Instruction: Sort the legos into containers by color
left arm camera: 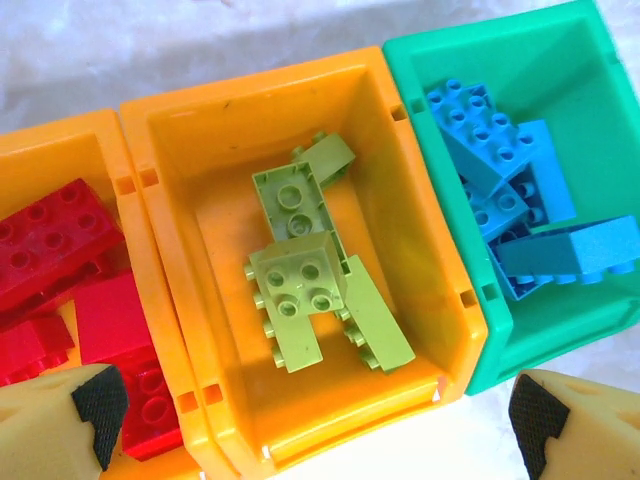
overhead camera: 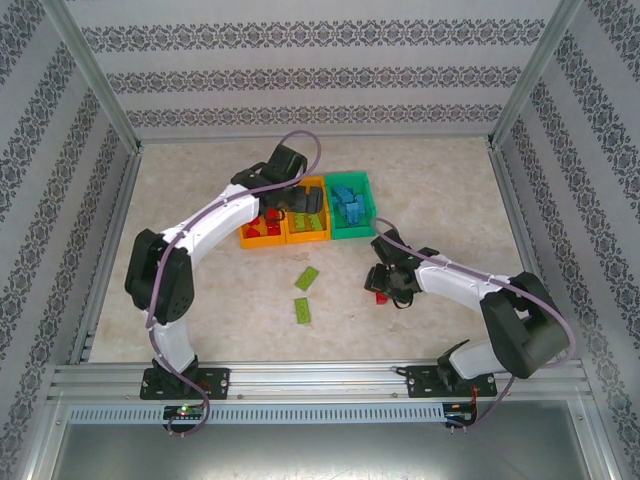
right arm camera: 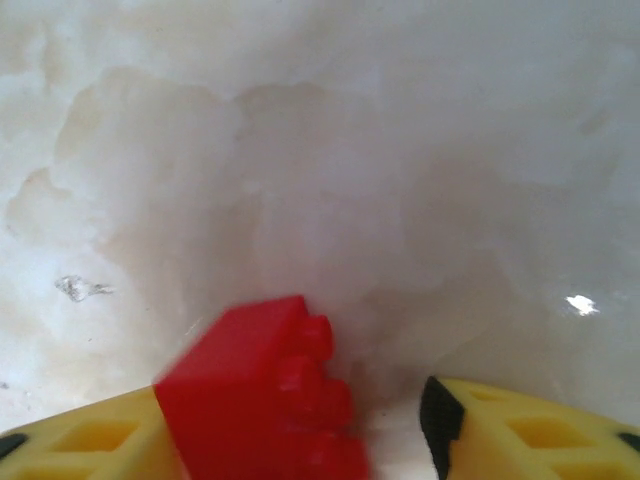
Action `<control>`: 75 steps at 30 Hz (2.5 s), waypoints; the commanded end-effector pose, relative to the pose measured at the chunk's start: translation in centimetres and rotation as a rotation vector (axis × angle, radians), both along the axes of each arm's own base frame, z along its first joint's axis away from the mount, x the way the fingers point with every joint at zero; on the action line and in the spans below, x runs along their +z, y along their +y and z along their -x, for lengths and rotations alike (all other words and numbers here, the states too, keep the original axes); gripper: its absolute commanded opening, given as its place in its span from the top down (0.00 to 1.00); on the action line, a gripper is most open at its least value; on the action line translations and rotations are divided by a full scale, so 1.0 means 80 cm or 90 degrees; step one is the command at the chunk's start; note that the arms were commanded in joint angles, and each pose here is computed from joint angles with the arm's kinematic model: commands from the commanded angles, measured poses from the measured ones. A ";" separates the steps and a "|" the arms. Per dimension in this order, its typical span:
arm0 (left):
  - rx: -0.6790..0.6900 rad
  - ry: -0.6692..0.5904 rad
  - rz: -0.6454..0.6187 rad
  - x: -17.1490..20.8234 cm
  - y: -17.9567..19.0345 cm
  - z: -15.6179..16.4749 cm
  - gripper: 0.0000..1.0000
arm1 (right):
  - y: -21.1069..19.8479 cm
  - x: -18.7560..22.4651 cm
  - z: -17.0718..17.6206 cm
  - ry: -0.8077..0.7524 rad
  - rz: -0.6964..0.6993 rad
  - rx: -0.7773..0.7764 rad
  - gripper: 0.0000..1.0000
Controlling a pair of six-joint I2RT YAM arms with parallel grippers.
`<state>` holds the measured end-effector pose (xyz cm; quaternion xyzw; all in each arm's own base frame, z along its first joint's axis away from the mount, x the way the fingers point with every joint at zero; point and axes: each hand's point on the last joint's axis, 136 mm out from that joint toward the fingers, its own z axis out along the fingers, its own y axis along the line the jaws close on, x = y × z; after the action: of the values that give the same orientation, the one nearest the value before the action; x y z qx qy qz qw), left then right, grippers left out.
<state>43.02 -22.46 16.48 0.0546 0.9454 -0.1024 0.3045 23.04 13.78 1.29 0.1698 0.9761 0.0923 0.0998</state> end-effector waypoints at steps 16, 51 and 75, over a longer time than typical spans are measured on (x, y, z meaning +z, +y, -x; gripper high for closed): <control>0.013 -0.020 -0.018 -0.015 0.047 0.062 0.00 | 0.029 0.012 -0.018 -0.042 0.056 0.128 0.76; 0.079 0.001 0.060 -0.082 0.096 0.200 0.00 | 0.293 0.215 -0.274 -0.254 -0.394 0.334 0.76; 0.117 -0.043 0.062 -0.071 0.130 0.225 0.00 | 0.373 0.160 -0.293 -0.195 -0.431 0.335 0.32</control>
<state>25.31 -12.30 10.76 -0.0427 0.9292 -0.1234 0.3458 47.00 43.04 13.13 -0.0690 0.8784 0.4470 0.1544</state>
